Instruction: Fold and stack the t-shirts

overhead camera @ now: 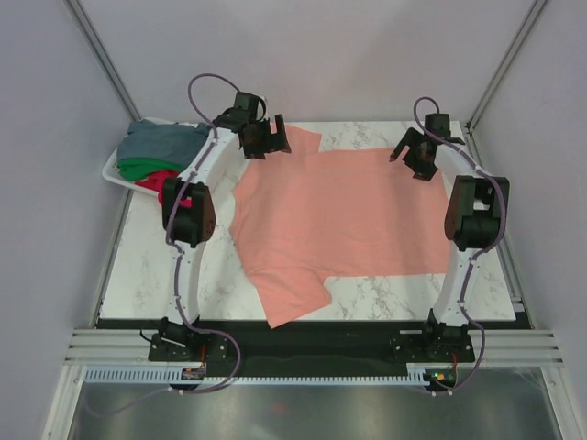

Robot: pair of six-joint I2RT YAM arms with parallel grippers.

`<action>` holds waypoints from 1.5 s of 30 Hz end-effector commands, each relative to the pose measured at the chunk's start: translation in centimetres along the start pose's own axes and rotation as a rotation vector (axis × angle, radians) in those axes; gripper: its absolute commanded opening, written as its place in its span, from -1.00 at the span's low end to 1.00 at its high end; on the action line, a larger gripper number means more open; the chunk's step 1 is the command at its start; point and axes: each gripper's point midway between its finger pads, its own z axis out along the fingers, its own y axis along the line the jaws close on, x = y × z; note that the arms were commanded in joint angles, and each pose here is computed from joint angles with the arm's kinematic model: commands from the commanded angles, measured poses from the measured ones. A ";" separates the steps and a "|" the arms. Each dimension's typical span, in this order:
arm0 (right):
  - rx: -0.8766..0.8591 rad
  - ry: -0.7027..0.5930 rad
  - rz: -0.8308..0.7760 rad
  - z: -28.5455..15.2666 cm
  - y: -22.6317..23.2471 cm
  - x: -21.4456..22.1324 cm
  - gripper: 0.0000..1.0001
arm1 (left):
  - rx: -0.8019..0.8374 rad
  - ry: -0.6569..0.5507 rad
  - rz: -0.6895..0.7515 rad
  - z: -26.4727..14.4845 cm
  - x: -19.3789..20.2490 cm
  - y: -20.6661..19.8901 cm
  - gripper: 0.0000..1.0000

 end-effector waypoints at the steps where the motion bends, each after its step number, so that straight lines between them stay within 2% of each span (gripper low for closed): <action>1: -0.137 -0.103 -0.041 -9.6 4.4 -1.9 0.96 | 0.441 -0.230 -0.067 -18.1 -5.9 -13.1 0.96; 2: -0.152 -0.105 -0.050 -10.8 4.8 -1.4 0.96 | 0.518 -0.112 -0.162 -18.1 -1.8 -14.0 0.98; 3: -0.195 -0.142 -0.069 -14.0 6.1 -1.3 0.96 | 0.647 -0.215 -0.144 -25.9 -2.4 -16.6 0.99; 4: -0.184 -0.102 -0.071 -14.2 5.1 0.9 0.96 | 0.788 -0.309 -0.116 -29.4 -2.8 -19.1 0.99; 5: -0.203 -0.084 -0.098 -15.2 5.9 2.7 0.96 | 0.869 -0.224 -0.240 -30.0 0.9 -19.5 0.99; 6: -0.248 -0.099 -0.135 -17.7 7.4 4.1 0.96 | 0.960 -0.258 -0.240 -33.0 1.8 -20.7 0.99; 7: -0.215 -0.057 -0.153 -17.3 6.2 7.0 0.96 | 1.130 -0.367 -0.162 -40.6 3.3 -23.3 0.99; 8: -0.208 -0.047 -0.166 -17.8 6.0 8.5 0.96 | 1.144 -0.333 -0.234 -40.8 5.2 -23.3 0.99; 9: -0.233 -0.055 -0.188 -19.6 6.7 9.9 0.96 | 1.181 -0.339 -0.240 -42.5 6.6 -24.1 0.99; 10: -0.198 -0.008 -0.187 -19.0 4.9 12.6 0.96 | 1.295 -0.338 -0.207 -47.3 9.5 -26.0 0.99; 12: -0.188 -0.038 -0.146 -20.7 3.6 13.8 0.96 | 1.364 -0.361 -0.271 -49.5 11.7 -26.9 0.99; 13: -0.130 -0.019 -0.128 -20.2 1.2 15.6 0.96 | 1.450 -0.311 -0.269 -51.6 14.1 -28.0 0.99; 14: -0.034 -0.086 -0.096 -20.3 -1.1 15.1 0.96 | 1.554 -0.337 -0.297 -54.3 14.6 -27.7 0.99; 16: 0.105 -0.163 0.005 -21.7 -5.7 15.8 0.96 | 1.689 -0.261 -0.335 -57.3 16.2 -28.0 0.99; 17: 0.174 -0.208 0.039 -22.1 -7.9 15.7 0.96 | 1.763 -0.263 -0.326 -59.1 16.4 -27.9 0.99; 20: 0.179 -0.244 0.162 -23.1 -11.7 15.8 0.96 | 1.831 -0.194 -0.321 -61.7 17.0 -28.2 0.99; 23: 0.253 -0.227 0.261 -23.1 -15.3 15.5 0.96 | 1.862 -0.143 -0.367 -62.9 17.1 -27.7 0.99; 27: 0.415 -0.251 0.435 -23.7 -21.6 15.7 0.96 | 1.949 -0.245 -0.411 -66.7 16.7 -24.4 0.99; 31: 0.436 -0.263 0.600 -23.8 -25.0 16.7 0.96 | 1.928 -0.317 -0.515 -67.9 16.3 -21.2 0.99; 35: 0.416 -0.239 0.663 -22.2 -26.0 17.8 0.96 | 1.884 -0.364 -0.578 -67.7 16.1 -19.6 0.99; 39: 0.381 -0.190 0.671 -20.8 -25.6 18.6 0.96 | 1.861 -0.360 -0.589 -67.4 16.1 -19.4 0.99; 45: 0.371 -0.214 0.648 -20.8 -25.6 17.9 0.94 | 1.883 -0.234 -0.607 -66.0 16.6 -21.1 0.99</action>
